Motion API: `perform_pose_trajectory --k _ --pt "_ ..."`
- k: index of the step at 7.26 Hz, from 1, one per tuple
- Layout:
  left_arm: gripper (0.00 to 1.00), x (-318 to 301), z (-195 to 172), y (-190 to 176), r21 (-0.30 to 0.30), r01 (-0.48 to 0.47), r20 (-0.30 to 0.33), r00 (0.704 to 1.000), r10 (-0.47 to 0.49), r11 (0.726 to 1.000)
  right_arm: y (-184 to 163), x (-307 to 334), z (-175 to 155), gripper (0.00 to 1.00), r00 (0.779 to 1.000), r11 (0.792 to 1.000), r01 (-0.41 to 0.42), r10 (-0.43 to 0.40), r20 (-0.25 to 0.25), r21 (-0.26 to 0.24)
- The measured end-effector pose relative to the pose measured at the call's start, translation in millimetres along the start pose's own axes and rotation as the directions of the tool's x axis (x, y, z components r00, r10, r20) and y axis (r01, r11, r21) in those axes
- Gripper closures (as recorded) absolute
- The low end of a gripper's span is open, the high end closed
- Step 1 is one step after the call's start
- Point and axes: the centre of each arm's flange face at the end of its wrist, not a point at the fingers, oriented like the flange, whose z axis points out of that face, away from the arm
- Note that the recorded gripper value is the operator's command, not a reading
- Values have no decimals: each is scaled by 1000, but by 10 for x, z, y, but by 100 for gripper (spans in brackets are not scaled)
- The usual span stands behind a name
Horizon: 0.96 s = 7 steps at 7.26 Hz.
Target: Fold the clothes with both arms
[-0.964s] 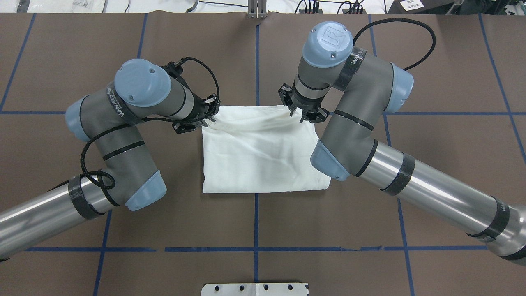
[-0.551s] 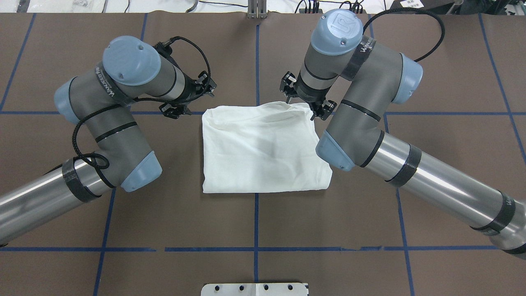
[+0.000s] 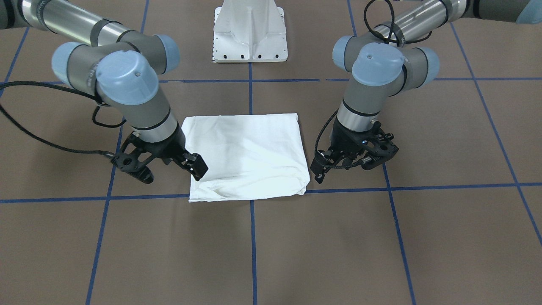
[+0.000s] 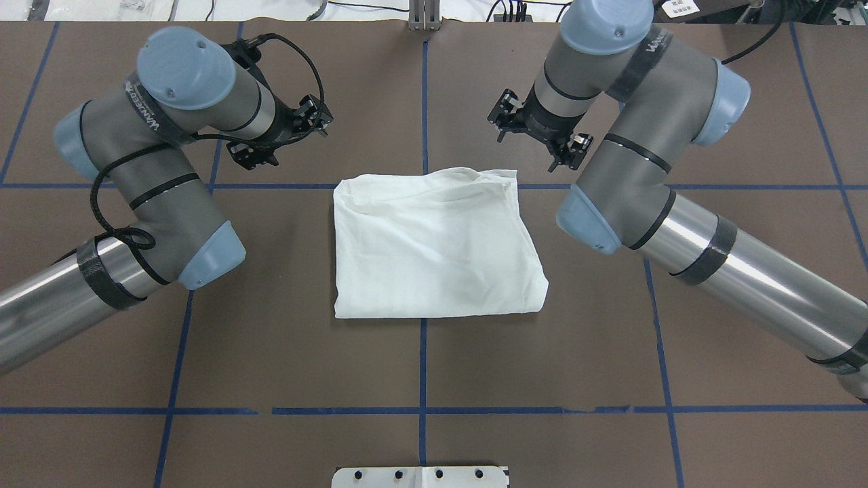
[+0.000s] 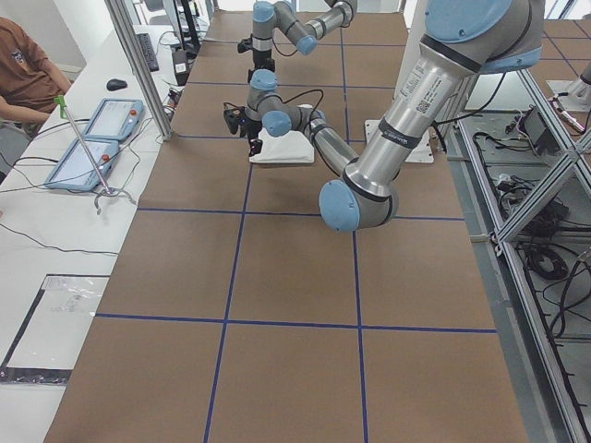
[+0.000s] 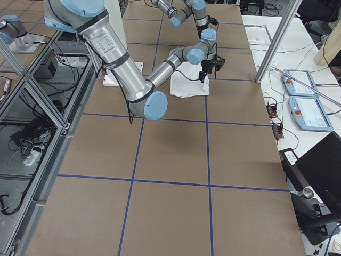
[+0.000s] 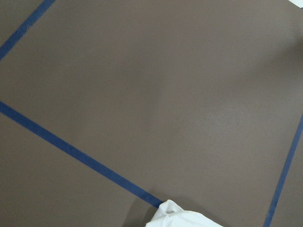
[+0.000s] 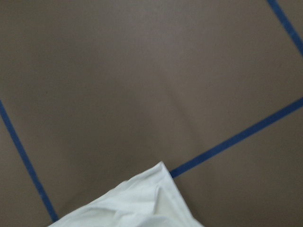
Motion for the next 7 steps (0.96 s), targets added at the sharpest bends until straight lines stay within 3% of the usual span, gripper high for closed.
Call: perform_pose_trajectory --k 2,4,7 --pt "1 -563 -138 -623 1 -169 34 985 169 986 -741 613 -207 0 990 989 141 -140 -30 46" --pt "1 -1101 -426 -1278 -1 -309 50 950 309 951 -1524 1458 -497 0 963 963 268 -267 -48 31" --pt "1 -2338 -1006 -2182 -23 -490 68 869 490 871 -2520 3370 -995 0 892 893 450 -450 -48 -4"
